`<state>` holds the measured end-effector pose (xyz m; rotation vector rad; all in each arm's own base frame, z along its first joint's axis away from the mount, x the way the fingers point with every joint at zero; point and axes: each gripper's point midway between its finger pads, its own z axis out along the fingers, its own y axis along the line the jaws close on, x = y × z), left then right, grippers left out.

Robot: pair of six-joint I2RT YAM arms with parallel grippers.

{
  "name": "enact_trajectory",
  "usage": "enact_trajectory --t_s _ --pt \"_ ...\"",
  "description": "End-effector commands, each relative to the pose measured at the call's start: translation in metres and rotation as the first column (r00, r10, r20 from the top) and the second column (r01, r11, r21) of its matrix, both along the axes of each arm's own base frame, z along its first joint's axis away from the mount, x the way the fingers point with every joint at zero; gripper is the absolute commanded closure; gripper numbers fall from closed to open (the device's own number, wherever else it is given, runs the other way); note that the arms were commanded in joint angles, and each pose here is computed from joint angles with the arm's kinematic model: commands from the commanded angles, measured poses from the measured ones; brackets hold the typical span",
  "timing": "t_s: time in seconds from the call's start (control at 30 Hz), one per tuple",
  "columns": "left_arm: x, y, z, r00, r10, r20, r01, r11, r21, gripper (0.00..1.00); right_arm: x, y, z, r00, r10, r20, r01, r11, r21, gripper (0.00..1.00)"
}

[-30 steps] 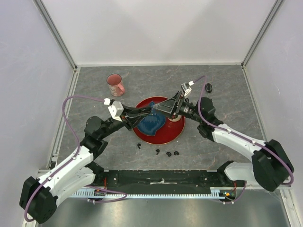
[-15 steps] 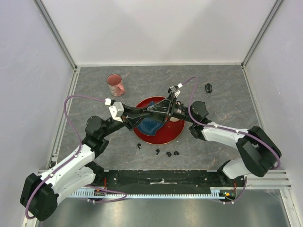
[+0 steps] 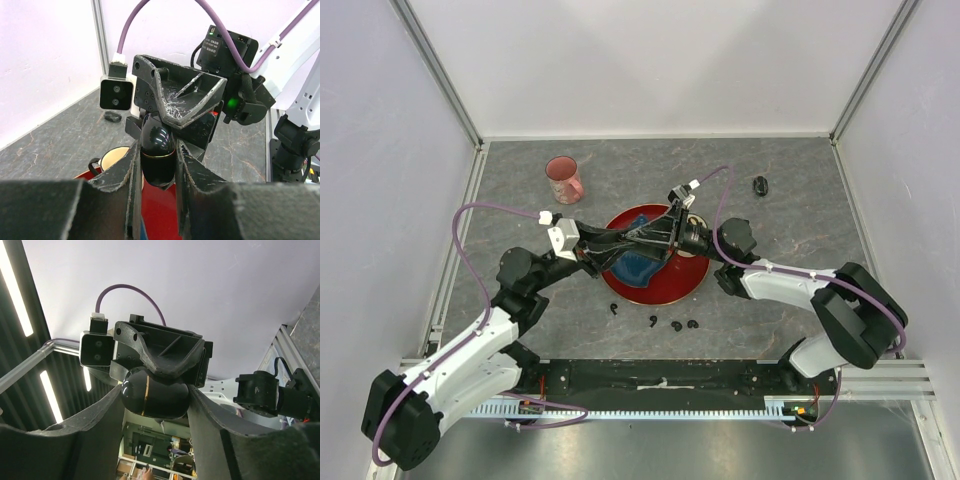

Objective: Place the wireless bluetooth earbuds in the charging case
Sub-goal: Pick up the charging case at the center of the board.

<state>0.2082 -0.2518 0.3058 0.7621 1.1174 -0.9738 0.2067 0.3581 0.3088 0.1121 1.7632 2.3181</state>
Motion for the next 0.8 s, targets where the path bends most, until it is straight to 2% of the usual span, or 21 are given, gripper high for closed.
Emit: enact_trajectory --t_s 0.0,0.1,0.23,0.27,0.3,0.37,0.4,0.57,0.77 --pt "-0.0004 0.0033 0.0071 0.997 0.019 0.072 -0.02 1.0 0.006 0.98 -0.0041 -0.0044 0.0125 0.999 -0.027 0.046 0.026 1.0 0.01 0.47" --pt "-0.0012 0.0024 0.0047 0.997 0.011 0.071 -0.012 1.0 0.015 0.98 -0.0021 -0.0047 0.0107 0.998 -0.04 0.046 0.041 0.999 -0.007 0.58" --pt "-0.0044 0.0006 0.0031 0.997 -0.011 0.071 0.009 1.0 0.024 0.98 -0.0017 -0.0035 0.0083 0.998 -0.04 0.045 0.04 0.999 -0.013 0.61" --pt "-0.0051 0.0 0.0025 0.997 -0.017 0.071 0.015 1.0 0.027 0.98 -0.0012 -0.0031 0.0078 0.998 -0.04 0.044 0.04 0.999 -0.014 0.6" --pt "-0.0063 -0.0002 0.0023 0.997 -0.022 0.074 0.02 0.999 0.029 0.98 -0.0016 -0.0035 0.0092 0.998 -0.04 0.048 0.04 0.999 -0.01 0.47" --pt "-0.0057 -0.0002 0.0018 0.997 -0.02 0.073 0.017 0.999 0.032 0.98 -0.0011 -0.0033 0.0086 0.998 -0.04 0.041 0.041 0.999 -0.011 0.34" --pt "-0.005 0.0003 0.0014 0.997 -0.015 0.074 0.012 0.999 0.033 0.98 -0.0009 -0.0036 0.0096 0.998 -0.043 0.041 0.043 0.999 -0.008 0.3" --pt "-0.004 0.0032 0.0034 0.996 0.006 0.086 -0.009 1.0 0.03 0.98 0.0019 -0.0066 0.0077 0.998 -0.066 0.011 0.066 0.998 0.008 0.29" --pt "-0.0035 0.0056 0.0026 0.995 0.021 0.094 -0.025 0.999 0.04 0.98 0.0035 -0.0077 0.0033 0.997 -0.076 -0.022 0.076 0.997 0.008 0.39"
